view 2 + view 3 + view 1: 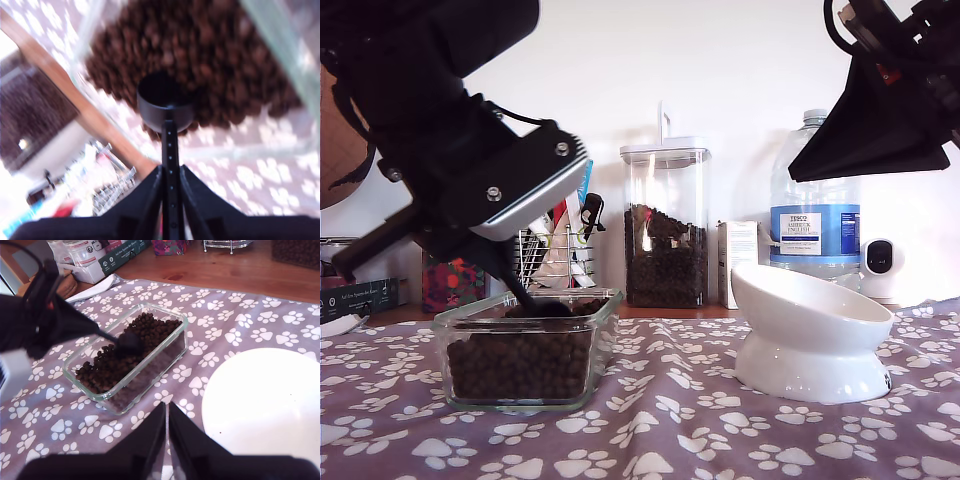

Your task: Measure one spoon of cat food and pour it into the food bowl

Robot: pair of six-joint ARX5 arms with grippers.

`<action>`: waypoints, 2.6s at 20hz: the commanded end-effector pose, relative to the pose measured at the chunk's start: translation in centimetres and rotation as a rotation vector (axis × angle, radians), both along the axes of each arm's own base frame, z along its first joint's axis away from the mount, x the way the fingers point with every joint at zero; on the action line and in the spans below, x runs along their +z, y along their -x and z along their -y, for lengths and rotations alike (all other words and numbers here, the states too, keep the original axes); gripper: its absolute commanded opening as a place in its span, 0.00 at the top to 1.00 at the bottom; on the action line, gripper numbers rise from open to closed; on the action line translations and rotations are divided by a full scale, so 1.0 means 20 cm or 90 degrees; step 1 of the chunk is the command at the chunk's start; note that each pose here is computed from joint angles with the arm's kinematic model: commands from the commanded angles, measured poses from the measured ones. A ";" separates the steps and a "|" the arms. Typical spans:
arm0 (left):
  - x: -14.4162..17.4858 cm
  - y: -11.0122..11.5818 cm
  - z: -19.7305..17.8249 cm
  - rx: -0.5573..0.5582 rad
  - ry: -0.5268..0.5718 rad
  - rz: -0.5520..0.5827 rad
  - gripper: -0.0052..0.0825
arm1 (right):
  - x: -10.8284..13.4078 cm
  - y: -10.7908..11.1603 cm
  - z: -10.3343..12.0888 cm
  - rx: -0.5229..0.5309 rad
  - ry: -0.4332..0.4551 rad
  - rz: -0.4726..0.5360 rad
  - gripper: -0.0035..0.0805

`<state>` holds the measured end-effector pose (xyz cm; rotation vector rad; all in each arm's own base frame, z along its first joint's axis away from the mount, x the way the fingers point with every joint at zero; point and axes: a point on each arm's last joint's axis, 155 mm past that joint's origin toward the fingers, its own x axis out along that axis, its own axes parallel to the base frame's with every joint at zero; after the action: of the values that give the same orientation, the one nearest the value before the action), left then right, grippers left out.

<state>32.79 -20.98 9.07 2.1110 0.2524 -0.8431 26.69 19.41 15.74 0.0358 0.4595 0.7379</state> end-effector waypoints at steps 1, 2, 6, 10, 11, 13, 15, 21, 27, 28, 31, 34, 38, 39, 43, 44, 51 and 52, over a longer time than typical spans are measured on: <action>-0.09 0.05 0.03 -0.021 -0.018 -0.030 0.96 | -0.02 0.01 -0.01 0.005 0.000 -0.002 0.97; -0.11 0.07 0.03 -0.025 -0.022 -0.037 0.96 | -0.02 0.01 -0.01 0.005 0.000 -0.003 0.97; -0.13 0.10 0.02 -0.021 -0.029 -0.053 0.96 | -0.02 0.01 -0.01 0.005 0.000 -0.004 0.97; -0.11 0.09 0.02 0.011 0.004 -0.052 0.96 | -0.02 0.01 -0.01 0.005 0.000 -0.005 0.97; -0.11 0.09 0.03 0.016 0.012 -0.052 0.96 | -0.02 0.01 -0.01 0.005 0.001 -0.005 0.97; -0.09 0.09 0.04 0.028 0.034 -0.052 0.96 | -0.02 0.01 0.00 0.005 0.002 -0.007 0.97; -0.09 0.10 0.06 0.039 0.061 -0.065 0.96 | -0.02 0.01 0.00 0.005 0.002 -0.007 0.97; -0.17 0.22 0.07 0.096 0.125 -0.166 0.96 | -0.02 0.01 0.00 0.005 0.002 -0.007 0.97; -0.19 0.23 0.06 0.174 0.194 -0.192 0.96 | -0.04 0.02 0.00 0.006 0.004 -0.014 0.97; -0.19 0.23 0.06 0.192 0.212 -0.198 0.96 | -0.04 0.02 0.00 0.006 0.005 -0.016 0.97; -0.20 0.23 0.04 0.247 0.263 -0.220 0.96 | -0.05 0.03 0.00 0.006 0.007 -0.019 0.97; -0.20 0.21 0.02 0.298 0.305 -0.232 0.96 | -0.05 0.03 0.00 0.007 0.008 -0.021 0.97; -0.22 0.21 0.01 0.371 0.384 -0.288 0.96 | -0.05 0.03 0.00 0.008 0.009 -0.023 0.97; -0.23 0.22 0.01 0.389 0.403 -0.303 0.96 | -0.06 0.03 0.00 0.008 0.009 -0.024 0.97; -0.24 0.24 0.03 0.450 0.478 -0.372 0.96 | -0.06 0.03 0.00 0.009 0.011 -0.024 0.97; -0.24 0.25 0.04 0.462 0.499 -0.395 0.96 | -0.06 0.03 0.00 0.009 0.011 -0.024 0.97; -0.22 0.28 0.07 0.549 0.621 -0.537 0.96 | -0.07 0.04 0.00 0.013 0.019 -0.022 0.97; -0.22 0.28 0.07 0.559 0.634 -0.557 0.96 | -0.07 0.04 0.00 0.013 0.020 -0.021 0.97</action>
<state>28.77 -22.04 6.17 0.5347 0.8464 -0.9239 26.24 19.24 14.77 0.0174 0.4991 0.7403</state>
